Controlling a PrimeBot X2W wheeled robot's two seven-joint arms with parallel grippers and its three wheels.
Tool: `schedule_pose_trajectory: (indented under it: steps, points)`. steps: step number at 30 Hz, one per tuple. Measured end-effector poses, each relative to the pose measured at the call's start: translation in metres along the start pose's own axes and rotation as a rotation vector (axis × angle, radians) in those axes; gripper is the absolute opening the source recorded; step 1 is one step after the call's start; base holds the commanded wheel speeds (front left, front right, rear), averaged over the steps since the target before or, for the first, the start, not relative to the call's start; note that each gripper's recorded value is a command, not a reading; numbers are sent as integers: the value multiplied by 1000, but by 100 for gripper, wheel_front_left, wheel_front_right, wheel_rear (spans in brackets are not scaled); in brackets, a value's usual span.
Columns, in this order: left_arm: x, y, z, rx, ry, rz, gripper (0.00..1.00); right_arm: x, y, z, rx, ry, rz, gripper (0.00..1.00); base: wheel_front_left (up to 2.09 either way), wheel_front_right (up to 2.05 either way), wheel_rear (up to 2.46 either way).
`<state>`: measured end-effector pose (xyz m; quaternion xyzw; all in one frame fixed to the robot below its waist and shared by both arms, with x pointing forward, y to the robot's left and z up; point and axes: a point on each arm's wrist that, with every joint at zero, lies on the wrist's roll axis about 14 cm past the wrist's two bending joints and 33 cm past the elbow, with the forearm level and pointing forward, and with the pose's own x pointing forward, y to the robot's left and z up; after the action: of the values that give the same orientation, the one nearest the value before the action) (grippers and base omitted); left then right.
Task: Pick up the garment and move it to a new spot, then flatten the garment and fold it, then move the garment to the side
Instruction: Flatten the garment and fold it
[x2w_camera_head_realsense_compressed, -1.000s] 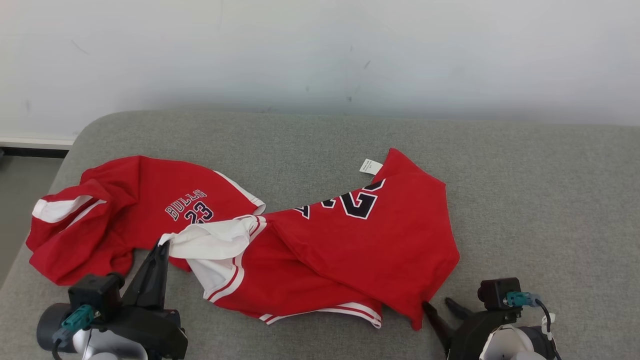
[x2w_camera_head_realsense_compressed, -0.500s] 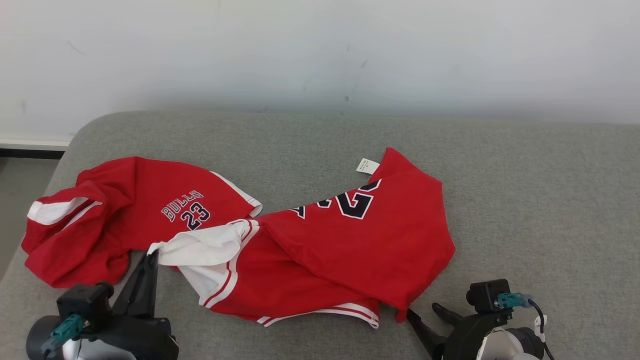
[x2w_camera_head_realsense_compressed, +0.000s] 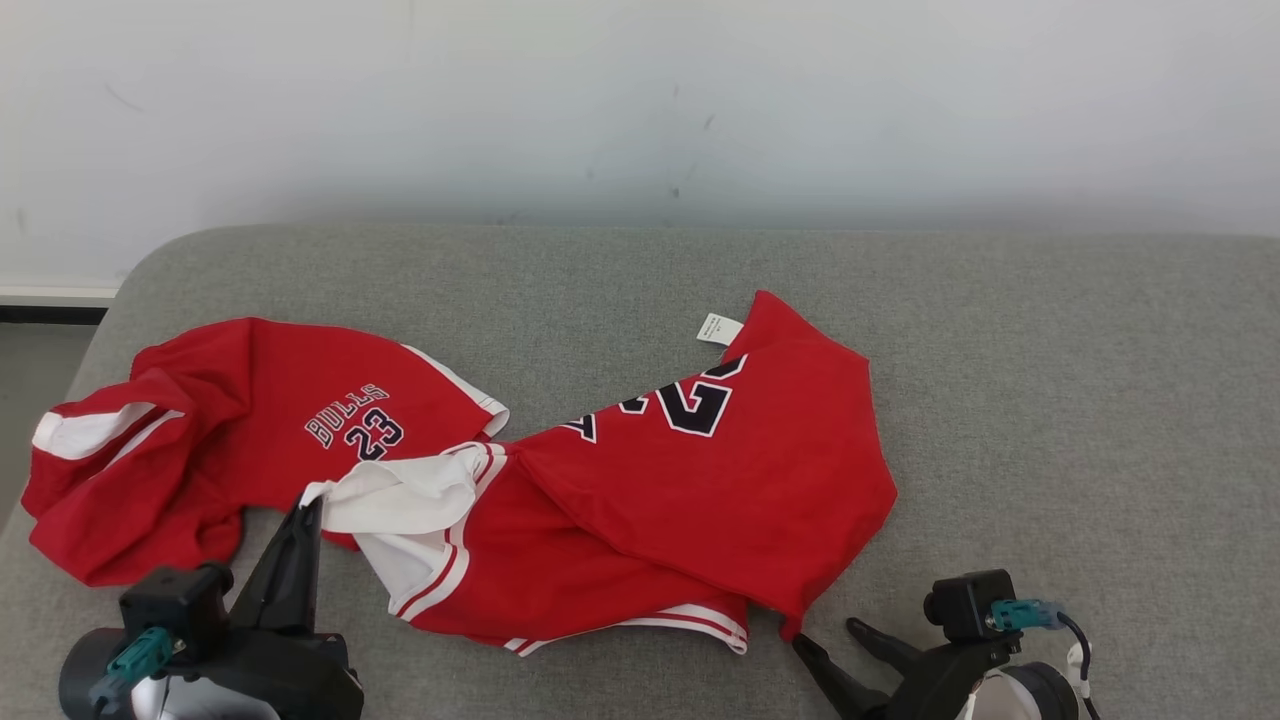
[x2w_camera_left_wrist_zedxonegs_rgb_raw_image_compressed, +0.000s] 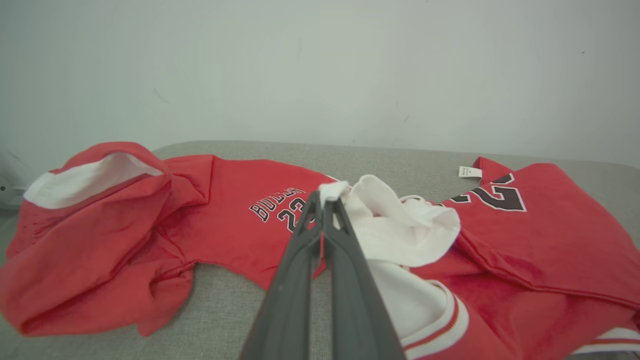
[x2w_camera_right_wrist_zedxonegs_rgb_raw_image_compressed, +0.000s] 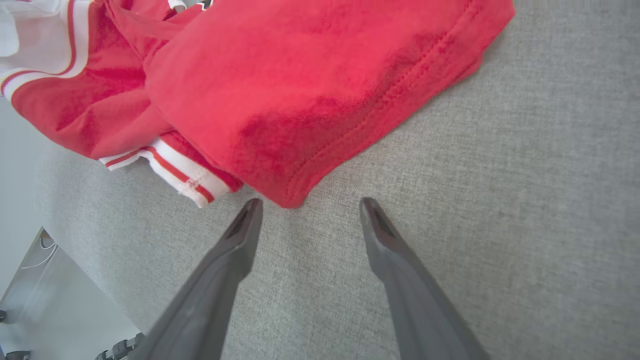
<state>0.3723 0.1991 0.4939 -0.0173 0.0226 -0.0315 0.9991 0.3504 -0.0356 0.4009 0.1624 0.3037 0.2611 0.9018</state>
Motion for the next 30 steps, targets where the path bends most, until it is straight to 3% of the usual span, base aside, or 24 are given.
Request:
schedule_pose_trajectory:
  steps: [6,13,14,15,16,22,30]
  points:
    - [-1,-2,1,16,-3,-5,0,4,8,5,-58,-2,23,100,0,0,0]
    - [-3,-3,1,7,0,5,0,18,11,-5,-235,73,19,100,0,0,0]
    - [-4,-2,1,6,0,7,0,19,10,-6,-252,80,14,74,0,0,0]
    - [-4,-2,1,5,0,10,0,20,9,-8,-261,86,11,24,0,0,0]
    - [-5,-1,1,6,1,13,0,21,10,-8,-275,88,12,0,0,0,0]
    - [-6,6,-1,9,6,29,0,25,11,8,-295,25,6,0,0,0,0]
    - [1,16,5,36,-6,36,0,3,-40,100,-366,-240,-155,0,0,0,0]
